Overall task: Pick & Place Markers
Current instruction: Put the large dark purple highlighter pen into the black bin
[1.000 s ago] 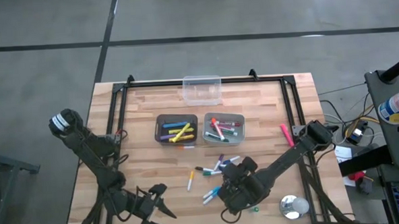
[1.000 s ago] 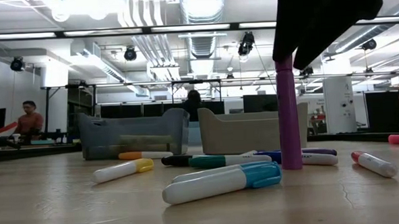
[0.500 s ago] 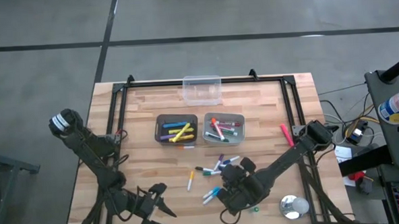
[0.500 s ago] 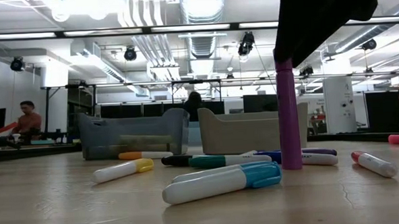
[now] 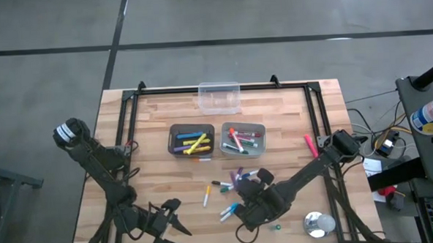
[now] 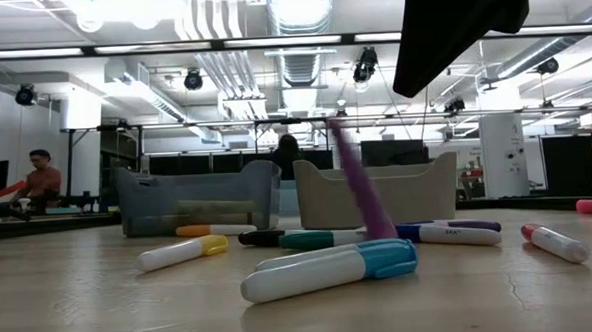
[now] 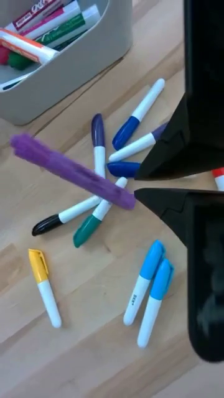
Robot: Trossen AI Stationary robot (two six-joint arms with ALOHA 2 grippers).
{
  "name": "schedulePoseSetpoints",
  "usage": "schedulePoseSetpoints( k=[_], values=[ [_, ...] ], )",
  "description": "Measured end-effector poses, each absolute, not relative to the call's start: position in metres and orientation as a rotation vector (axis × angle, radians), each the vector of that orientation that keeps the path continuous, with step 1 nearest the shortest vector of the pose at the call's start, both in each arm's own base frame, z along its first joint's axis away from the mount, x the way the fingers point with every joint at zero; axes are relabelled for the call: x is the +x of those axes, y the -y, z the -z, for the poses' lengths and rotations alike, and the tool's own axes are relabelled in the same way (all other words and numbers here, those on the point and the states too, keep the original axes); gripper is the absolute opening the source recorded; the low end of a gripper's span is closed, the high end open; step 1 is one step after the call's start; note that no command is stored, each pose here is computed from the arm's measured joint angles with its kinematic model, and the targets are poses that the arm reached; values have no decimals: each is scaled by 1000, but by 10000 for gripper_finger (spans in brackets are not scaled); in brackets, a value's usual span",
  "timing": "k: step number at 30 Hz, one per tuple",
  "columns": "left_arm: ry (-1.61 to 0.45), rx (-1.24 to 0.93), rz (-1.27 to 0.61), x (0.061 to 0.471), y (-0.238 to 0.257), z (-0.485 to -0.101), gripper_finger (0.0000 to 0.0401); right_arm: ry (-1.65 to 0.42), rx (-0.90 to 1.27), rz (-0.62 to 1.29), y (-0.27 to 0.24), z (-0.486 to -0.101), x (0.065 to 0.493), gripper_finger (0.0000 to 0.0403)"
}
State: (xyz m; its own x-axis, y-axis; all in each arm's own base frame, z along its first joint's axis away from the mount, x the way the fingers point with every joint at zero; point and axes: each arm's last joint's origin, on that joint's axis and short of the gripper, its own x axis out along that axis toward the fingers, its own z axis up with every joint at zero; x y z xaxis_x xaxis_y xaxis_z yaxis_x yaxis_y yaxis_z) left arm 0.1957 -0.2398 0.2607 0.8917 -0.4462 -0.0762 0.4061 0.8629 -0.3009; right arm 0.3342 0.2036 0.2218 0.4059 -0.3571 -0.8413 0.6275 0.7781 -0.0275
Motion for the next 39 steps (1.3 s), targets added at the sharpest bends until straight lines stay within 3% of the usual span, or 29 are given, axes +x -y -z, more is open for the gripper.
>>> schedulePoseSetpoints(
  k=[6, 23, 29, 35, 39],
  values=[
    [-146, -283, 448, 196, 240, -261, 181, -966, 323, 635, -204, -222, 334, 8],
    [-146, -283, 448, 196, 240, -261, 181, -873, 325, 616, -204, -225, 343, 13],
    [-145, -283, 441, 197, 239, -260, 181, -746, 327, 468, -196, -230, 376, 70],
    [-147, -288, 441, 196, 239, -260, 181, -795, 338, 589, -162, -218, 388, 142],
    [-150, -285, 441, 196, 239, -260, 181, -829, 405, 623, -151, -208, 389, 162]
  ],
)
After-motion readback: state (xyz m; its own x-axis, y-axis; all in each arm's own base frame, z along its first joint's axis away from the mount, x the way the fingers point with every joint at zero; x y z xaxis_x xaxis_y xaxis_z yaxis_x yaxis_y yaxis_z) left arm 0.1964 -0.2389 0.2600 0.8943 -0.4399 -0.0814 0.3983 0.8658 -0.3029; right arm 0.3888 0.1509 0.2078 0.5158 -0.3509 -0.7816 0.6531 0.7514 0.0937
